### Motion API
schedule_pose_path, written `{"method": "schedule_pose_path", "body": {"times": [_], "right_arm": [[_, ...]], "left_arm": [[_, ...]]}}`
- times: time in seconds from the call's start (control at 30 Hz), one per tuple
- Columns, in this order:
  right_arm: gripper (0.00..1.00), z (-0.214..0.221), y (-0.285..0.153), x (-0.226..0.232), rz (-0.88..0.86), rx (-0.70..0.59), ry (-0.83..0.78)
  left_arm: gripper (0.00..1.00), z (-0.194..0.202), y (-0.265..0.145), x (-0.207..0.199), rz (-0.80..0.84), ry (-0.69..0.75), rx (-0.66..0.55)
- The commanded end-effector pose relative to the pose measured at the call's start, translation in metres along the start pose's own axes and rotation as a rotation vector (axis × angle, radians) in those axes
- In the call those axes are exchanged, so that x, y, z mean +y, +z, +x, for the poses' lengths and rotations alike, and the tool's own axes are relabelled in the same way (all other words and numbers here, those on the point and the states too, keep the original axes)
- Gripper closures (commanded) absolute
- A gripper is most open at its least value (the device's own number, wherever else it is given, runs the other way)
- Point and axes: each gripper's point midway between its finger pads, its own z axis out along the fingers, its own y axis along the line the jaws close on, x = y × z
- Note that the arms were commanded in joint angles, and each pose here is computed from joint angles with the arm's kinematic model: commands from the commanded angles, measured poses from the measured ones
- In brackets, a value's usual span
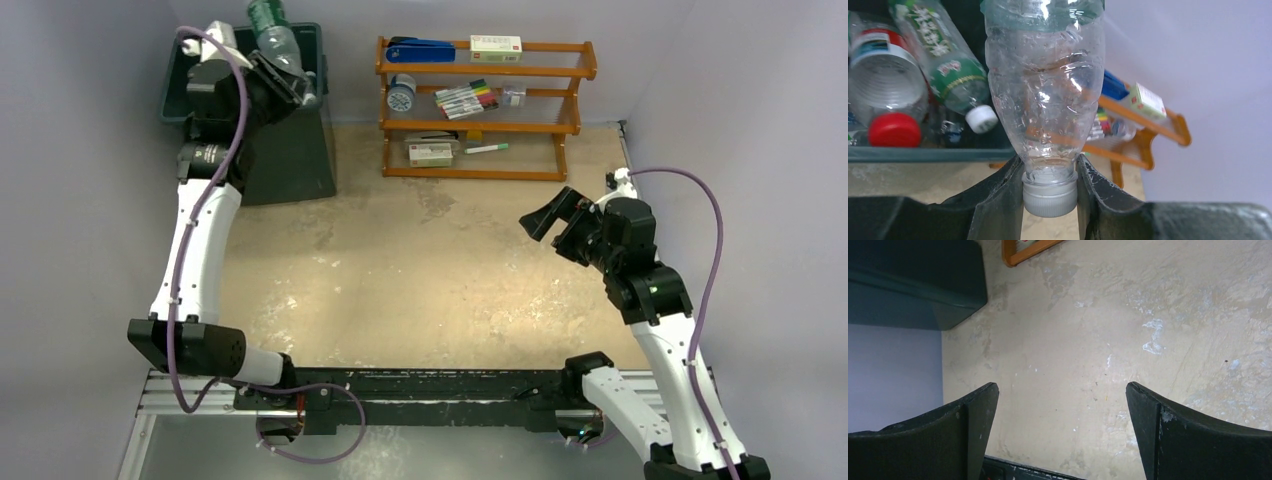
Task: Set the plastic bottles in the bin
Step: Place the plastic bottle in the trash bin.
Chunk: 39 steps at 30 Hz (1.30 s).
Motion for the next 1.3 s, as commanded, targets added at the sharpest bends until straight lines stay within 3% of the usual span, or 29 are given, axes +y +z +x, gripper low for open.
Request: {"method": "schedule_pose_path", "body": {"times": [0.0, 0.37, 0.77, 0.9, 0.93, 0.97, 1.03, 1.27], "right_arm": [[0.0, 0.004, -0.002, -0.001, -0.003, 0.007, 0.002], [0.0, 0.01, 0.002, -0.006, 0.008, 0.023, -0.001], [0.0, 0.012, 0.004, -0.008, 0.016, 0.031, -0.001], [0.0, 0.012, 0.004, -0.008, 0.017, 0.031, 0.0], [0.0, 0.012, 0.003, -0.008, 0.017, 0.033, -0.001], [0.0, 0.012, 0.003, -0.008, 0.019, 0.031, 0.0], [0.0, 0.011, 0.002, -0.009, 0.025, 0.03, 0.0], [0.0, 0.011, 0.0, -0.01, 0.037, 0.03, -0.002]], "left_arm": [[1.0, -0.037, 0.007, 0.001, 0.095, -0.157, -0.085], [1.0, -0.079, 0.017, 0.052, 0.171, -0.412, -0.187], [0.99, -0.079, 0.027, 0.078, 0.196, -0.603, -0.218], [0.82, -0.081, 0.025, 0.087, 0.198, -0.663, -0.24], [0.73, -0.081, 0.024, 0.089, 0.196, -0.671, -0.241], [0.56, -0.081, 0.024, 0.09, 0.197, -0.679, -0.24], [0.4, -0.081, 0.023, 0.09, 0.202, -0.688, -0.237], [0.29, -0.085, 0.013, 0.086, 0.22, -0.721, -0.238]]}}
